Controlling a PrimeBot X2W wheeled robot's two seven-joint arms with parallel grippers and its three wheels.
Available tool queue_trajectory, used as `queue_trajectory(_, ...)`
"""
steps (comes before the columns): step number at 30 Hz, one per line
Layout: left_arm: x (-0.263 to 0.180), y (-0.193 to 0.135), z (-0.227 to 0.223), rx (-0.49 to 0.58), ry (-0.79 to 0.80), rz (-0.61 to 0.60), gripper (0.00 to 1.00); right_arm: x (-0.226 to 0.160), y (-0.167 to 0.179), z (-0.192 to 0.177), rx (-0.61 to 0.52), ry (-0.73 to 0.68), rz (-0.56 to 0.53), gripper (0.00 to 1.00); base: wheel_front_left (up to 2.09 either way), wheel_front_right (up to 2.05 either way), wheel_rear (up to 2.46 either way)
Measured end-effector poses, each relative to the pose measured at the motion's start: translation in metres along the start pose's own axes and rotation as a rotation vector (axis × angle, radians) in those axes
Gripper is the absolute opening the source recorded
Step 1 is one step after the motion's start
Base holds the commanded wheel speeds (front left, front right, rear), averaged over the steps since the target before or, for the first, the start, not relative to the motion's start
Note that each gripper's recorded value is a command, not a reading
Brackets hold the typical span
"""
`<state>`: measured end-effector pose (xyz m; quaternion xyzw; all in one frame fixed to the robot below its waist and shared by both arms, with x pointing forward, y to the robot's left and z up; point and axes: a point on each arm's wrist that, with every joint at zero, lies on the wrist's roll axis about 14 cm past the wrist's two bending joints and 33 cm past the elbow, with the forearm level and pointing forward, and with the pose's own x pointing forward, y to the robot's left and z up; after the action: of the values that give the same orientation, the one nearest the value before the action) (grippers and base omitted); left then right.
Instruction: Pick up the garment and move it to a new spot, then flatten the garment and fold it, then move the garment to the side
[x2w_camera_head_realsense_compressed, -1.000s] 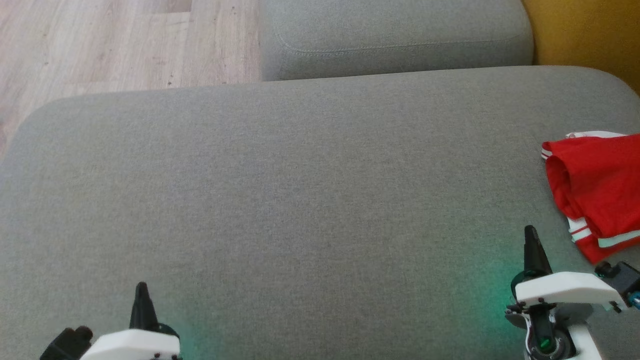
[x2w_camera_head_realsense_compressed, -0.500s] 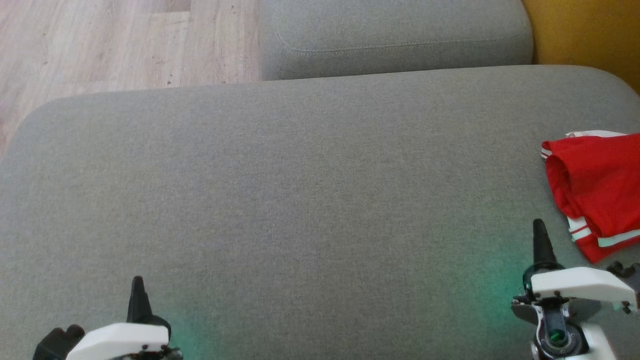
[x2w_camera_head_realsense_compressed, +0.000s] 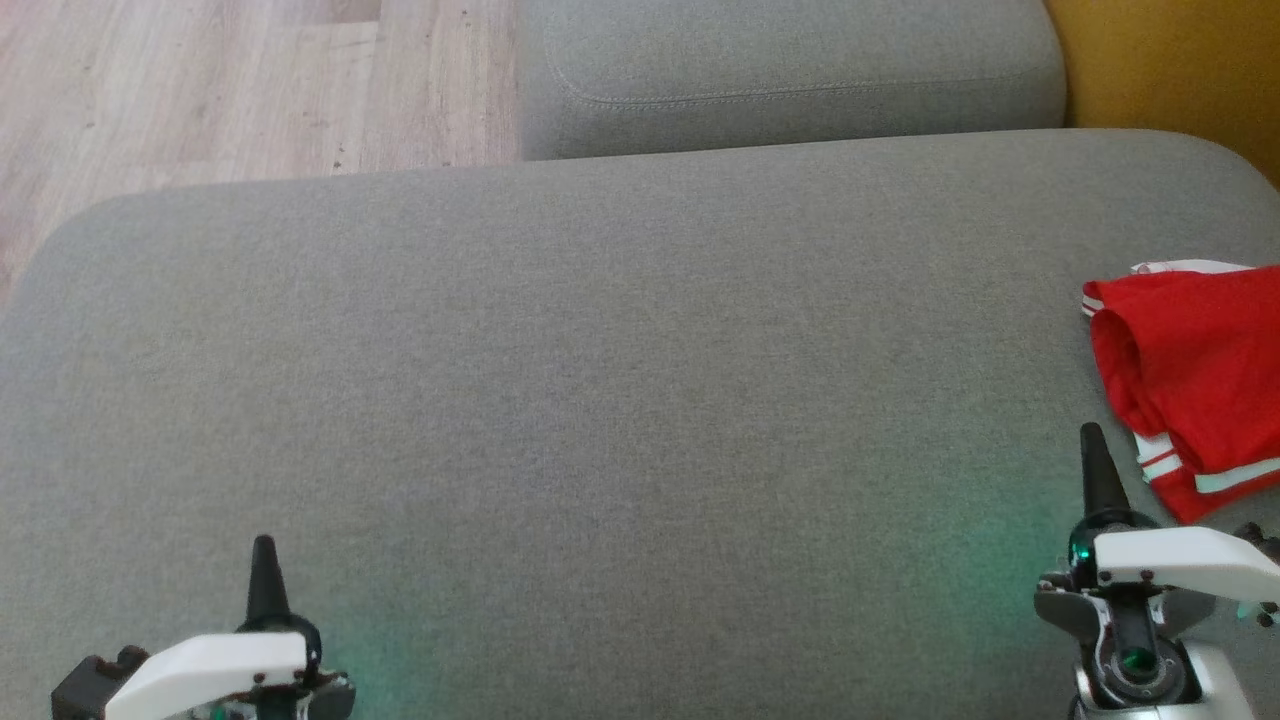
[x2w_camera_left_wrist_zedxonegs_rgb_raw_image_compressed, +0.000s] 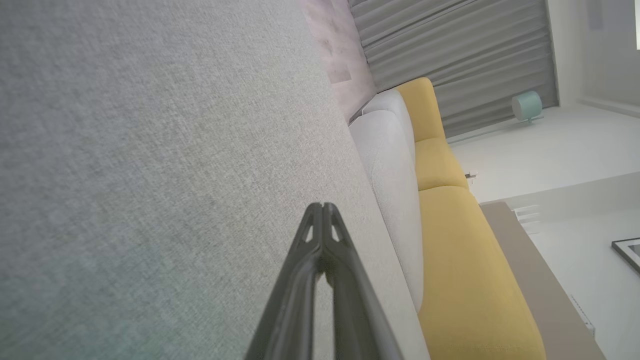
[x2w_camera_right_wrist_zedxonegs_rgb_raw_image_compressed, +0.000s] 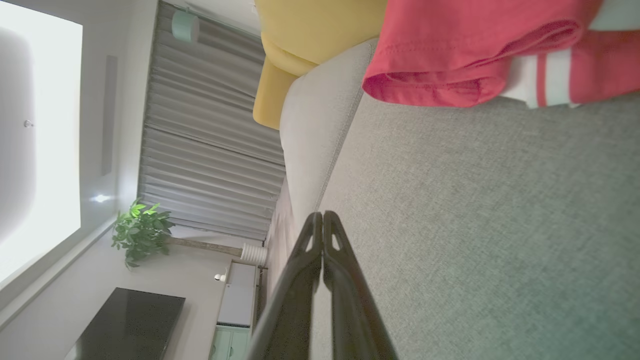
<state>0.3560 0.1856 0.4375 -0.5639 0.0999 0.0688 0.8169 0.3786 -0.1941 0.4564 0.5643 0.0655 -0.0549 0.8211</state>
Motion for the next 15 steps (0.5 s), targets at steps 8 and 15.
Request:
queue_trajectory(8, 0.001, -0.006, 0.002, -0.088, 0.004, -0.025, 0.0, 0.0, 0.006, 0.006, 0.09, -0.013, 0.021, 0.0, 0.0, 0.0, 0.0)
queue_trajectory(15, 0.005, -0.018, 0.007, -0.174, 0.001, -0.067, 0.0, 0.001, 0.013, 0.011, 0.182, -0.02, 0.047, 0.0, 0.0, 0.0, 0.0)
